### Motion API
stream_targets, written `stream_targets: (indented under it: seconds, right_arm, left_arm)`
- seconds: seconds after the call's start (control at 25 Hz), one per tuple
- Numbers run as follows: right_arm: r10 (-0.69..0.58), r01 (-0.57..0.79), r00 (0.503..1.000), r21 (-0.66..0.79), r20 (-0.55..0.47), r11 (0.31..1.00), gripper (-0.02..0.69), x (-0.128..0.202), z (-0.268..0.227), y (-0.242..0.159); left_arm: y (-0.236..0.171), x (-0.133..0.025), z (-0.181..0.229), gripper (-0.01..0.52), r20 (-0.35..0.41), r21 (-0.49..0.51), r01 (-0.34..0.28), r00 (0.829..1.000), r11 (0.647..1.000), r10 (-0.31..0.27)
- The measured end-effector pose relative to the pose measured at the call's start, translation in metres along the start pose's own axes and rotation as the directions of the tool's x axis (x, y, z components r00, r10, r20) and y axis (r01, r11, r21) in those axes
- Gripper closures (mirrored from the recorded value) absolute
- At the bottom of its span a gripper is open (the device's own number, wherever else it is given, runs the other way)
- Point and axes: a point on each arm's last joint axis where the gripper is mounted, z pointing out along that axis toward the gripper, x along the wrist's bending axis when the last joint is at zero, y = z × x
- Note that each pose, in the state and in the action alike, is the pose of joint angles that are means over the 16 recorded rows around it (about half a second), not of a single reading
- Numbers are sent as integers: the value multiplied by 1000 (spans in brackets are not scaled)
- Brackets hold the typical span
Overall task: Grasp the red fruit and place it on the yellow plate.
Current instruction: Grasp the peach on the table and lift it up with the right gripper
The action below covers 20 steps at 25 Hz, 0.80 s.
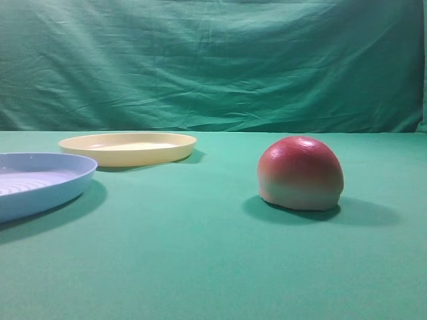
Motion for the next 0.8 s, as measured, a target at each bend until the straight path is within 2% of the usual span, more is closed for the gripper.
stream_targets:
  seconds: [0.36,0.68,0.8]
  right_arm:
    - [-148,180,970,165,-191,970,665,30,25,22]
    - [-342,410,890,205,-302,889,658,77,58,35]
    - [-397,474,859,207,-324,856,619,95,72,39]
  left_arm:
    - [0,0,0,514,0,0,0,1000,1000,0]
    - [0,0,0,514,0,0,0,1000,1000,0]
    - [0,0,0,514,0,0,0,1000,1000,0]
